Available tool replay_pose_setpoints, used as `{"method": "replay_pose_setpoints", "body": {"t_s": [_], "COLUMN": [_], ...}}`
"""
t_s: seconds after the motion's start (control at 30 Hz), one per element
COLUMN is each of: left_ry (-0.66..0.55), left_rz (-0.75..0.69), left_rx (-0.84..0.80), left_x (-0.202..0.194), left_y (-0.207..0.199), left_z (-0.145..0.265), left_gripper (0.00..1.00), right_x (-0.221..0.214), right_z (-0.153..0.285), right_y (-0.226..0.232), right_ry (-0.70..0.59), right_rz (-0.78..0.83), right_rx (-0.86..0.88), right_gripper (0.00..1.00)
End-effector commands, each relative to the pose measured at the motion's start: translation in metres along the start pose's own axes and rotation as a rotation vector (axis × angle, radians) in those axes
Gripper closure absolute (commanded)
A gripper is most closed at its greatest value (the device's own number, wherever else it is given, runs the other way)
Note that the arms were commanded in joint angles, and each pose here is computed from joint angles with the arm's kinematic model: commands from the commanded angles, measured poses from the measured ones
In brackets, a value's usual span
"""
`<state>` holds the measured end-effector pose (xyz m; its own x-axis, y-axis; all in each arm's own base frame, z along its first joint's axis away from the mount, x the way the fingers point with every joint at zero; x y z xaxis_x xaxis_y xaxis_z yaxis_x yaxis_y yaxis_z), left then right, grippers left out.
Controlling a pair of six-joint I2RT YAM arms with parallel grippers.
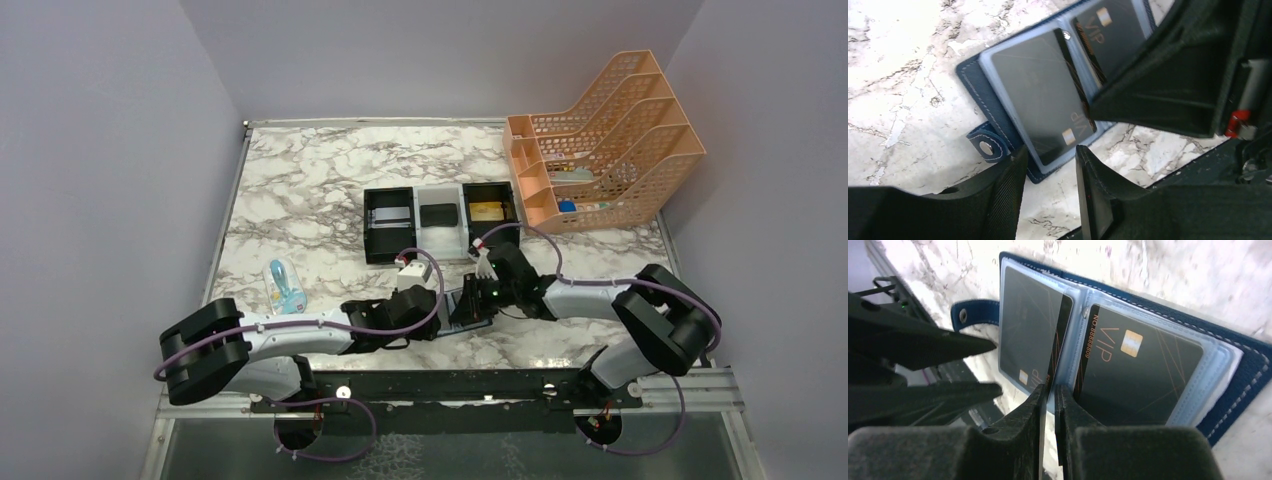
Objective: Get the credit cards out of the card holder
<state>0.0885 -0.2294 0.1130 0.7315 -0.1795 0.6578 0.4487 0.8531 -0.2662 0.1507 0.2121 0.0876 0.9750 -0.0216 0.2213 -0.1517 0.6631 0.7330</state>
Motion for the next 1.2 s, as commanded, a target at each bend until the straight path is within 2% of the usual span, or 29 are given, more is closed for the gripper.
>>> {"method": "replay_pose_setpoints", "body": {"t_s": [0.0, 0.2, 0.47, 0.7, 0.97, 1.17], "left_ry": [-0.066, -0.072, -0.058, -0.055, 0.000, 0.052], "left_rz": [0.011, 0.000, -0.037, -0.047, -0.056, -0.069], "left_rx": [0.043, 0.074, 0.104, 0.102, 0.127, 0.135], "left_x": [0.012, 0.012, 0.014, 0.014, 0.004, -0.005], "left_y": [-0.005, -0.003, -0.002, -0.004, -0.001, 0.001], "left_z": [-0.005, -0.005, -0.005, -0.009, -0.019, -0.024], "left_gripper": [0.58, 0.60, 0.62, 0.63, 0.63, 0.73], "right_x": [-0.010, -0.018, 0.000, 0.008, 0.006, 0.001], "right_z": [0.006, 0.021, 0.028, 0.016, 0.004, -0.006], "right_y": [0.006, 0.009, 0.018, 0.017, 0.007, -0.008], "right_ry": [0.009, -0.047, -0.151, -0.144, -0.093, -0.057], "right_rz": [-0.065, -0.093, -0.033, -0.051, -0.056, -0.069], "right_rx": [0.114, 0.151, 0.054, 0.023, -0.011, -0.056], "right_gripper": [0.87, 0.86, 0.84, 0.76, 0.73, 0.73]}}
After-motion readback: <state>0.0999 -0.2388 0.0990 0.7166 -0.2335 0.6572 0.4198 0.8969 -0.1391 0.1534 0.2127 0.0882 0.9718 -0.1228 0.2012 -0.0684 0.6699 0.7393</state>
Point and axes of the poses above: each gripper's point midway between its finger pads, its own z axis back along the fingers, its own y axis along the line the jaws close on, x = y × z, the point moved 10 cm from there along z, back along the fingers, and after that the axes turned 13 degrees about -z, right-handed, at the moved point
